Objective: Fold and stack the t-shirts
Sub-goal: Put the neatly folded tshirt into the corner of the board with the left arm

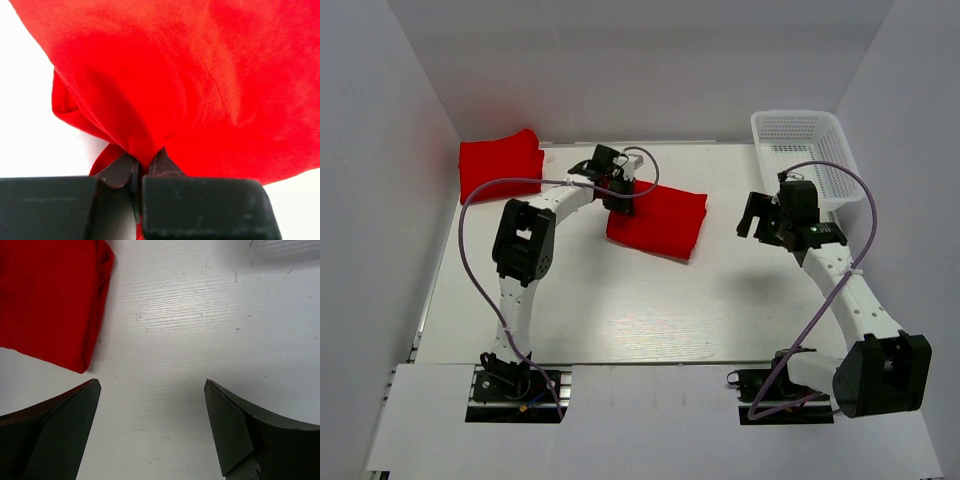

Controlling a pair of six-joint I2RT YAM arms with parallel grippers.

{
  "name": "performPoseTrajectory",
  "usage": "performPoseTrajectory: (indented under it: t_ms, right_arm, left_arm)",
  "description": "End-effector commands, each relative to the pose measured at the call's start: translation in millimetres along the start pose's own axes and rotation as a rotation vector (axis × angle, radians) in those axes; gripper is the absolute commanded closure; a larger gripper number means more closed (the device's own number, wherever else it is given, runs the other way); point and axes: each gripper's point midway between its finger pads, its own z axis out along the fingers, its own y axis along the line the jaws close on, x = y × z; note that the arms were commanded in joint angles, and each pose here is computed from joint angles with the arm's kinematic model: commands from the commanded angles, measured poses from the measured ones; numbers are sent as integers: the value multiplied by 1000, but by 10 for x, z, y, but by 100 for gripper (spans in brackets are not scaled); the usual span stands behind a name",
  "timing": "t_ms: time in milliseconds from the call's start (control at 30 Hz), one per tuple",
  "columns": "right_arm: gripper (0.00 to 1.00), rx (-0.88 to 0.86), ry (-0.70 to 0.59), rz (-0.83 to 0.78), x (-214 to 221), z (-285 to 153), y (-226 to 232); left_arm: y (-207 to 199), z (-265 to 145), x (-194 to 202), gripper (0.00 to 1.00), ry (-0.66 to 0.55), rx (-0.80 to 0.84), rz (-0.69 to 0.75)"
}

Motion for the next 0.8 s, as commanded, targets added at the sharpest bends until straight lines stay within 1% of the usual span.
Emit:
performPoseTrajectory:
  t_ms: [0, 33, 267, 400, 433, 467, 600, 633, 667, 733, 767]
  right_arm:
    - [10, 35, -70, 6, -123, -108, -68]
    - [10, 37, -66, 2, -118, -122, -68]
    - [10, 35, -89, -5, -188, -178, -56]
    - [10, 32, -110, -5, -275, -196, -39]
    - [10, 30, -112, -3, -288, -191, -28]
    - [10, 35, -118, -3, -315, -182, -34]
    - [10, 25, -121, 0, -378, -158, 4]
    - [10, 24, -121, 1, -392, -147, 15]
    - [10, 22, -122, 4, -400, -133, 15]
    - [10, 7, -137, 3, -451, -142, 52]
    - [10, 7, -138, 3, -459, -140, 54]
  left_arm:
    - [20, -447, -585, 100, -137, -6, 127]
    - [-4, -468, -573, 100, -126, 7, 142]
    - [284, -920, -921, 100, -196, -53, 242]
    - [550, -1205, -1157, 100, -234, -136, 289]
    - [633, -1218, -1157, 100, -225, -156, 298]
    - [687, -1331, -1258, 100, -249, -173, 320]
    - [985, -1454, -1358, 100, -246, -236, 387]
    - [1060, -1544, -1451, 100, -271, -255, 397]
    - [1111, -1505, -1436, 100, -256, -268, 404]
    - [1334, -1647, -1497, 100, -261, -336, 416]
    - [1379, -1707, -1531, 100, -269, -348, 430]
